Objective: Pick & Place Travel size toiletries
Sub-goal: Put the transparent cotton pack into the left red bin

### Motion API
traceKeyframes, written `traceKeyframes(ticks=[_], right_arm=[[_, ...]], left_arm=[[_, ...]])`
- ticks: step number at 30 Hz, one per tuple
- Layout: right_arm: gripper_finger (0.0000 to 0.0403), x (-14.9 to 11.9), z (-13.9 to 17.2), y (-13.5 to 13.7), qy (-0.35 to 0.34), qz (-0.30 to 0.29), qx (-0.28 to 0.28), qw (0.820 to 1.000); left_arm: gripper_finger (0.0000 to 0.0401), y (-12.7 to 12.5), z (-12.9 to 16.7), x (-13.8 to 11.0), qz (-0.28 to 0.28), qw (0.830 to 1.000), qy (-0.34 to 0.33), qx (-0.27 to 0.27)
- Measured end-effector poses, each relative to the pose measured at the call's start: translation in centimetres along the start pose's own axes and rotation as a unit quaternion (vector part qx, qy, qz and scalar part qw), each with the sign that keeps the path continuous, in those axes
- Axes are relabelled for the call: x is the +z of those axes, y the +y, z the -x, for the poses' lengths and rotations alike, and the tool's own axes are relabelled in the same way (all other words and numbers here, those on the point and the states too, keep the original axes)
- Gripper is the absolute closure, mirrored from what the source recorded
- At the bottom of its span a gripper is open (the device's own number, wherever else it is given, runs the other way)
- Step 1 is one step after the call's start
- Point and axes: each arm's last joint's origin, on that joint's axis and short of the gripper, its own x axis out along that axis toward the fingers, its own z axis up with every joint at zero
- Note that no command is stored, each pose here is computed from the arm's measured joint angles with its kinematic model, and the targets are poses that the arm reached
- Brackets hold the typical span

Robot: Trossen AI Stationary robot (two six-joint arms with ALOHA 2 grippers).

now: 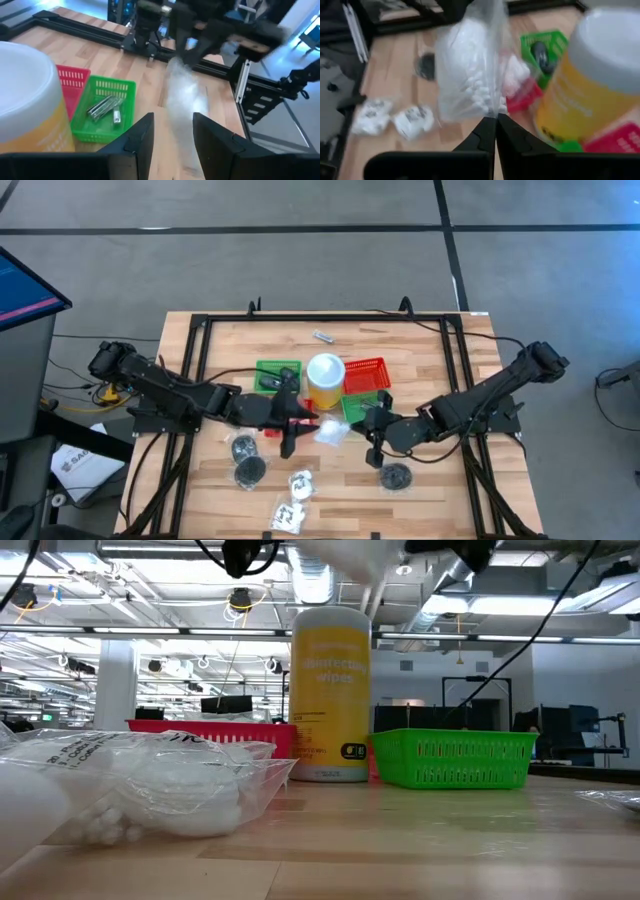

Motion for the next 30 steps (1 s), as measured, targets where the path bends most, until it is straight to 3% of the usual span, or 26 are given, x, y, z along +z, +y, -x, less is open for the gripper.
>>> traceKeyframes(ticks=[10,26,30], right_arm=[[0.0403,1.7,0.5,0.2,0.009,0.028,-0.017,0.999],[0.0403,1.9,0.5,0.3,0.0,0.026,-0.015,1.0],[0.0403,1.9,0.5,0.3,0.0,0.026,-0.015,1.0]], left_arm=[[0.0275,0.6,-0.4,1.1,0.019,0.997,-0.011,-0.077],[0.0276,1.9,-0.7,2.0,0.02,0.997,-0.035,-0.058],[0.0297,2.0,-0.8,2.0,0.015,0.998,-0.037,-0.056]])
